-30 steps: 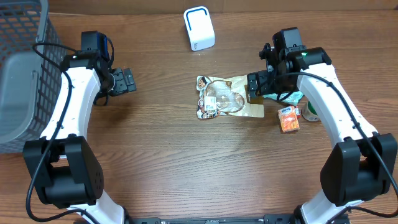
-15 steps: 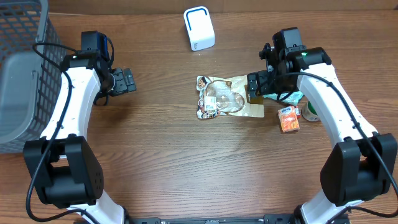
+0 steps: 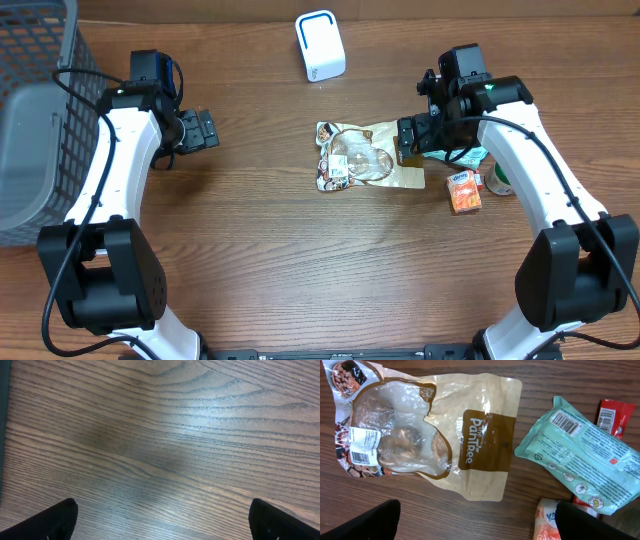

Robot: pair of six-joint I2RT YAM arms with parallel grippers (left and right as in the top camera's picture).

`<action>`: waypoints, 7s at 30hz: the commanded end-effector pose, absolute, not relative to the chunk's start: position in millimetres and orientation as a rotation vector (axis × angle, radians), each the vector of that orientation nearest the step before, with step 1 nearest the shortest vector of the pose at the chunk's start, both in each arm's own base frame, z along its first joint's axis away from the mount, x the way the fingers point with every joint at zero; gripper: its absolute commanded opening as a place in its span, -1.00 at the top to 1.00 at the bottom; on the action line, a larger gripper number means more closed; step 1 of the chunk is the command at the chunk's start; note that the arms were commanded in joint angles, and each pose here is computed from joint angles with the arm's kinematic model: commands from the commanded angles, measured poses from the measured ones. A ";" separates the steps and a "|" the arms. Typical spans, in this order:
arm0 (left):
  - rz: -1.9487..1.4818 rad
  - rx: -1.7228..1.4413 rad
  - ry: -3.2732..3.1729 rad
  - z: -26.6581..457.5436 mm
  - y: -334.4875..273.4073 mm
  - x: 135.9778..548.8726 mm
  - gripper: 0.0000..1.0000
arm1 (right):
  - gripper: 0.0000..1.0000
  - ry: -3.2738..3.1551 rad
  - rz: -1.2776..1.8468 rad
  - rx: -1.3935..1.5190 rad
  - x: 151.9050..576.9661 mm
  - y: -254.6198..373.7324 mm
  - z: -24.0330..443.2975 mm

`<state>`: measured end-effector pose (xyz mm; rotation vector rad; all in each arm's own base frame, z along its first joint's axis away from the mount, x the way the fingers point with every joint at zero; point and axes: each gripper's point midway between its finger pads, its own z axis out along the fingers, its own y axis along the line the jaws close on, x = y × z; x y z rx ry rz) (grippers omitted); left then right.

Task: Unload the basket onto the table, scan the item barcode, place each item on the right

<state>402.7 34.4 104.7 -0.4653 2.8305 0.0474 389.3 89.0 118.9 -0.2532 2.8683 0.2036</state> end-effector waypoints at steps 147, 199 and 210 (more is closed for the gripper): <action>-0.411 -0.429 0.683 537.1 33.5 181.4 -0.25 | -1.00 2.860 0.197 -0.248 389.4 88.5 120.8; -0.110 -0.608 1.198 234.2 52.8 258.8 -0.99 | -1.00 2.860 0.197 -0.248 389.4 88.6 120.9; -0.186 -0.478 1.363 208.4 24.4 272.9 -0.99 | -1.00 2.860 0.197 -0.248 389.4 88.6 120.9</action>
